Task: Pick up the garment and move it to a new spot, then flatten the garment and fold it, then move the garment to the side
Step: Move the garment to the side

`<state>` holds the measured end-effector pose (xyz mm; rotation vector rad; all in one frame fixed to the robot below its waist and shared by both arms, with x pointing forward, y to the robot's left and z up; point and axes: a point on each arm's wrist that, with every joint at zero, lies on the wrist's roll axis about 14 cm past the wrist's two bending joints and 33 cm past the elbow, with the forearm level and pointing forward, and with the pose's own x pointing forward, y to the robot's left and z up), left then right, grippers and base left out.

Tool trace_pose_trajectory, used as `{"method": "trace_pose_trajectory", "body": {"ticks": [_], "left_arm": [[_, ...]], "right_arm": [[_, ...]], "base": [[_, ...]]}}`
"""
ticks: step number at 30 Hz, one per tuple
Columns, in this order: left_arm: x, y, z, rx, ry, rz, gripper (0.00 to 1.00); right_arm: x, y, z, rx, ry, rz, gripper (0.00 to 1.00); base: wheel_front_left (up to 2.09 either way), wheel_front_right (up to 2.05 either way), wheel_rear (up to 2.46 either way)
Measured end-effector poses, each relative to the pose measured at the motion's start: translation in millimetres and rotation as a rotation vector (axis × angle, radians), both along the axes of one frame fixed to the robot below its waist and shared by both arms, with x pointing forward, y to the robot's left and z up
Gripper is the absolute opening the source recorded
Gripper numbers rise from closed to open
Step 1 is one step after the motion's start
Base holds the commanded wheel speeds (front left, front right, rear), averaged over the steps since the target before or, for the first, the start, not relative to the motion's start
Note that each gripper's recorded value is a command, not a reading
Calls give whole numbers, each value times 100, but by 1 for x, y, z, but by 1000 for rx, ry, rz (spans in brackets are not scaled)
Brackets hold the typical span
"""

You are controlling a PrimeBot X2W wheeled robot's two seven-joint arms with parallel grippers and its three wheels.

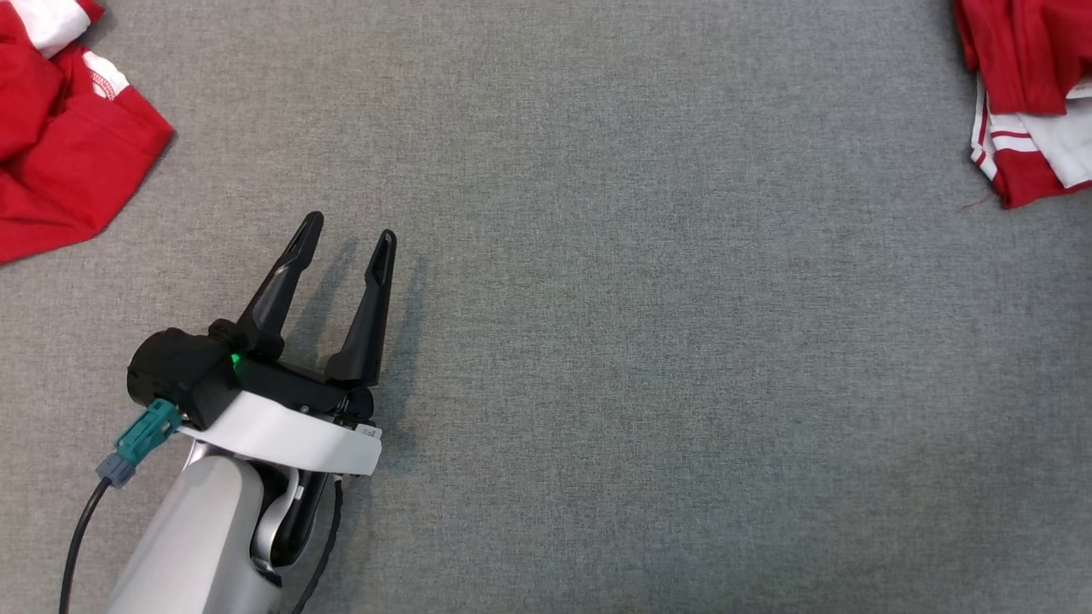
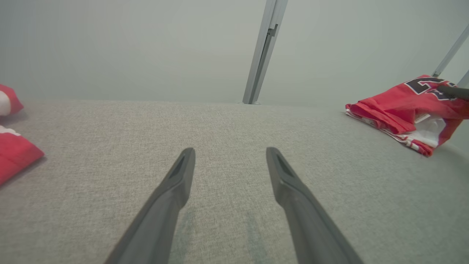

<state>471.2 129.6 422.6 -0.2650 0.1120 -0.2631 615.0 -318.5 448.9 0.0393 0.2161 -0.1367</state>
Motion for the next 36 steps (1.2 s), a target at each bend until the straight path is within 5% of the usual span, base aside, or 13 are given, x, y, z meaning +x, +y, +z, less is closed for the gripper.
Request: {"method": "trace_pose_trajectory", "body": {"ticks": [2, 3, 4, 5, 20, 36], "left_arm": [[0, 1, -1, 1, 3, 3, 100], [-1, 2, -1, 2, 4, 5, 100], [-1, 2, -1, 2, 4, 6, 100], [-1, 2, 0, 2, 3, 8, 100], [-17, 12, 38, -6, -69, 57, 100], [-72, 48, 101, 7, -206, 189, 100]], "right_arm": [[0, -2, -3, -8, 9, -7, 2], [0, -4, -4, -11, 14, -14, 34], [-1, -4, -4, -17, 16, -17, 83], [-2, -5, -6, -20, 22, -20, 100], [-17, 8, 60, -86, -102, 29, 100], [-101, 80, 135, -2, -347, 211, 100]], "base": [[0, 0, 0], [0, 0, 0], [0, 0, 0], [0, 0, 0], [0, 0, 0], [0, 0, 0]]}}
